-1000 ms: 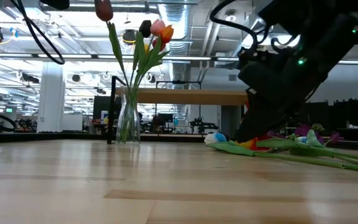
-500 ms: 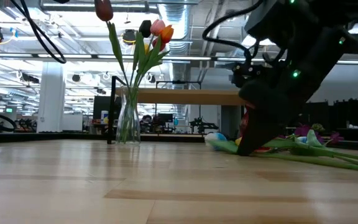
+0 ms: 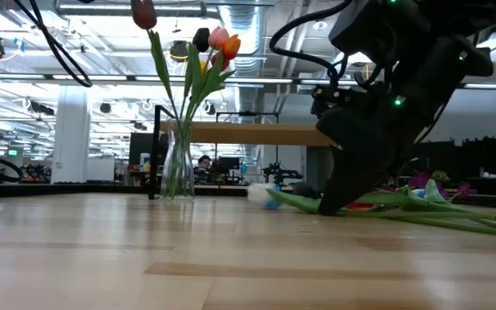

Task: Pick and place flowers into a vace then onto a shelf
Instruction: Put the left white flower into the red vase

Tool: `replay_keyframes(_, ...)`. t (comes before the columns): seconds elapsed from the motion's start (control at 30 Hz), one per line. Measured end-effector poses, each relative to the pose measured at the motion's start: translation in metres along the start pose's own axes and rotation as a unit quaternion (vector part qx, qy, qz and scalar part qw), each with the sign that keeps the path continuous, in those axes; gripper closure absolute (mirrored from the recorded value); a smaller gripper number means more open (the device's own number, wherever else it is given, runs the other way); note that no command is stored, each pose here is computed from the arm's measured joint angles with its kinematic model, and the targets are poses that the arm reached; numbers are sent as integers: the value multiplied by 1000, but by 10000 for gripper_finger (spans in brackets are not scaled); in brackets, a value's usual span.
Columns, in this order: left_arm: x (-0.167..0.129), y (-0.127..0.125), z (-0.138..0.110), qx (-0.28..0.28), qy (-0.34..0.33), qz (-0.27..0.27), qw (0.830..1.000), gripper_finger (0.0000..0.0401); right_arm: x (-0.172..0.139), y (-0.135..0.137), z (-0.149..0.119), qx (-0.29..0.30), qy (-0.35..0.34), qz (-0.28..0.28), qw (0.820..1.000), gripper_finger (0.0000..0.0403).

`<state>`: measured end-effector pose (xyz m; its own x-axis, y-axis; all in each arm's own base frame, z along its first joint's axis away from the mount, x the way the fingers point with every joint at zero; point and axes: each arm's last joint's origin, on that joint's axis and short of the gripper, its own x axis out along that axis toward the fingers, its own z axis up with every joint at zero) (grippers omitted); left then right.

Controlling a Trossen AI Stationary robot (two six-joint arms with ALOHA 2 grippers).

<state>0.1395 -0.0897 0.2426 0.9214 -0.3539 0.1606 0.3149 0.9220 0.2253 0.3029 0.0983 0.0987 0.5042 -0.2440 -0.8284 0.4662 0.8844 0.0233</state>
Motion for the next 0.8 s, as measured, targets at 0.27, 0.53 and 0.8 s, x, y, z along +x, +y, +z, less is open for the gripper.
replay_keyframes(0.27,0,0,0,-8,0,0,1000,209,-13,25,11,-51,-23,7,998,398)
replay_keyframes(0.53,0,0,0,-24,2,1,1000,209,-30,39,33,-101,-77,-31,991,401)
replay_keyframes(0.8,0,0,0,-37,3,2,999,209,-96,42,51,-122,-218,-62,966,402)
